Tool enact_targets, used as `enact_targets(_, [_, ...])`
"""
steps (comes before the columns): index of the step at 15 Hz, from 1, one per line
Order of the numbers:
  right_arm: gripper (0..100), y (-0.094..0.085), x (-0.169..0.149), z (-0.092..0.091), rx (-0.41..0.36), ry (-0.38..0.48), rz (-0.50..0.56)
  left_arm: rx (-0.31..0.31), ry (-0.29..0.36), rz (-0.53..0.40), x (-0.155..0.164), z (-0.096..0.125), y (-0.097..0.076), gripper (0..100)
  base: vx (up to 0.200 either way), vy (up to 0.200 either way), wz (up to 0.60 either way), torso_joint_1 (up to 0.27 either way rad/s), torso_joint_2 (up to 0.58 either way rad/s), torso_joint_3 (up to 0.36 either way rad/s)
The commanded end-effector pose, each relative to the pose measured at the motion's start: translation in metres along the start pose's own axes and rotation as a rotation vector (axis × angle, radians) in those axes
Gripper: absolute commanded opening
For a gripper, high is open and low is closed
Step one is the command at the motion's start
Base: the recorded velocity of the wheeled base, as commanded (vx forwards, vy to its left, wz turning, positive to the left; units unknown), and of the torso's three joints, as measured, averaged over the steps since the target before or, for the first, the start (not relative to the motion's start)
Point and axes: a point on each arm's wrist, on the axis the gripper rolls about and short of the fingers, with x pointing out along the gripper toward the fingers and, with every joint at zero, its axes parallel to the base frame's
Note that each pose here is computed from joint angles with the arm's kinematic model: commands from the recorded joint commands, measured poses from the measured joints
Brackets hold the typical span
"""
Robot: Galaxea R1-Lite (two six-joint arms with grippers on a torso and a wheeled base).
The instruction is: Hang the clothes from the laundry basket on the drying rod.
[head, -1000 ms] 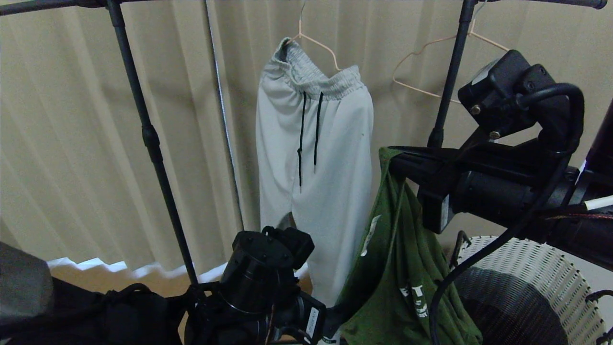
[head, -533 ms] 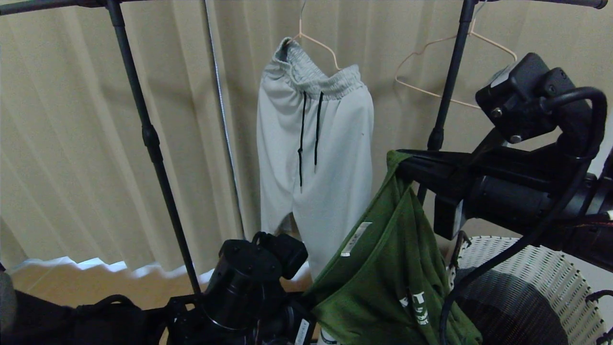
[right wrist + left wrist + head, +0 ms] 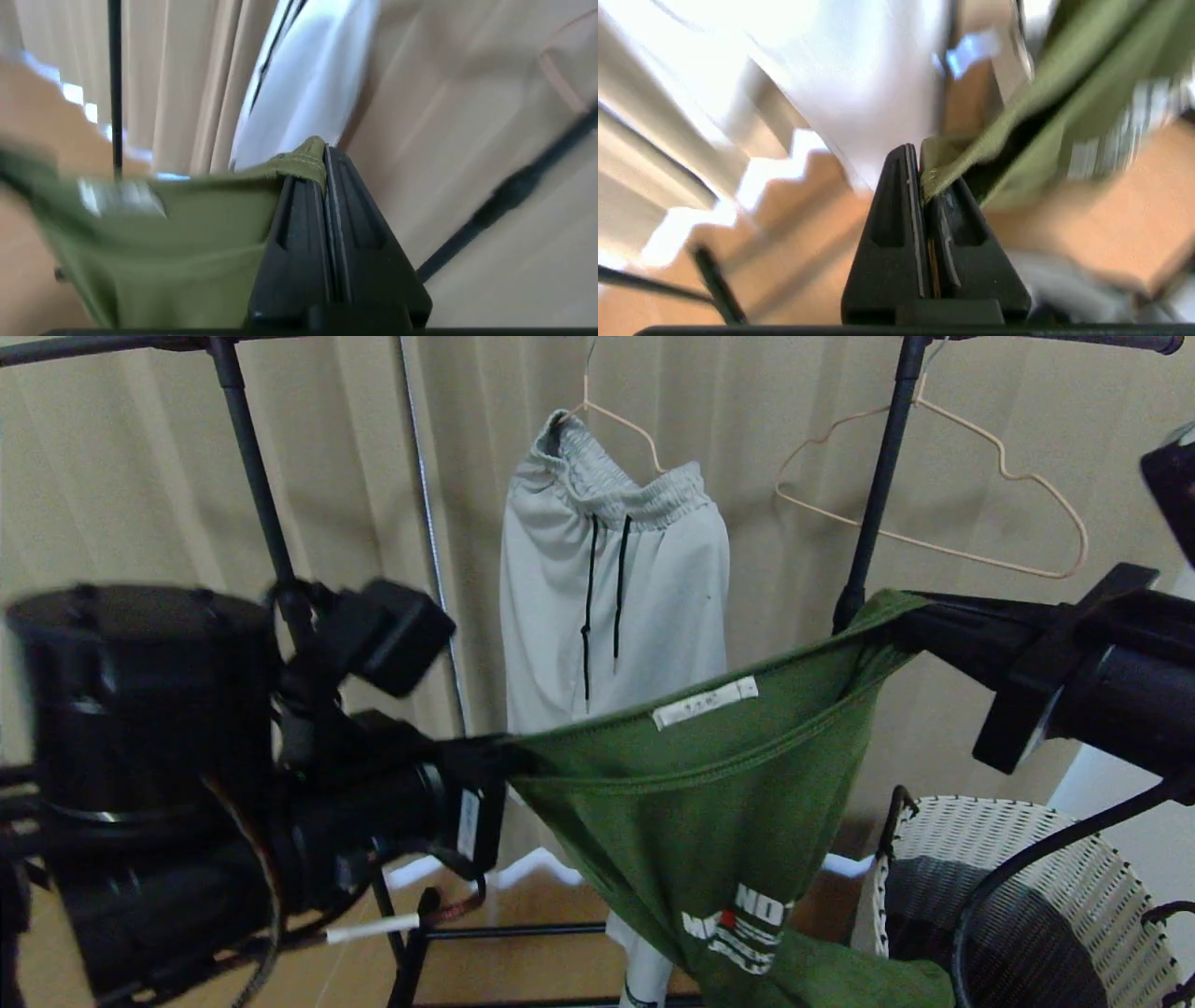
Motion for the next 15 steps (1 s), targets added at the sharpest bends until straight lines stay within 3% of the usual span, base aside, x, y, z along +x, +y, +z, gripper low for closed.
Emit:
enact_targets(1, [0, -0.007, -0.013, 0.015, 0.012, -0.068, -0.025, -0.019, -0.201, 0.082, -0.044, 0.080, 0.025, 0, 0.000, 0.000, 0.00, 0.000, 0.00, 0.000])
enact_targets(3, [0, -0.012, -0.011, 0.024, 0.016, -0.093, -0.047, -0.023, -0.264, 0.092, -0.052, 0.111, 0.028, 0, 0.000, 0.000, 0.00, 0.000, 0.00, 0.000])
enact_targets(4, [0, -0.019, -0.001, 0.028, 0.015, -0.092, -0.074, 0.005, -0.290, 0.118, -0.053, 0.130, 0.031, 0, 0.000, 0.000, 0.00, 0.000, 0.00, 0.000])
enact_targets(5, [0, -0.022, 0.005, 0.028, 0.014, -0.089, -0.081, 0.029, -0.271, 0.155, -0.050, 0.131, 0.034, 0, 0.000, 0.000, 0.00, 0.000, 0.00, 0.000])
enact_targets(6, [0, -0.023, 0.007, 0.027, 0.014, -0.086, -0.082, 0.034, -0.259, 0.167, -0.048, 0.130, 0.034, 0, 0.000, 0.000, 0.00, 0.000, 0.00, 0.000])
enact_targets(7, [0, -0.024, 0.015, 0.020, 0.037, -0.057, -0.076, 0.037, -0.182, 0.213, -0.036, 0.112, 0.034, 0, 0.000, 0.000, 0.00, 0.000, 0.00, 0.000])
enact_targets(9, [0, -0.024, 0.022, 0.018, 0.062, -0.045, -0.076, 0.043, -0.104, 0.251, -0.029, 0.091, 0.033, 0, 0.000, 0.000, 0.00, 0.000, 0.00, 0.000])
enact_targets(15, [0, -0.024, 0.020, 0.021, 0.063, -0.056, -0.080, 0.016, -0.107, 0.242, -0.035, 0.086, 0.032, 0, 0.000, 0.000, 0.00, 0.000, 0.00, 0.000])
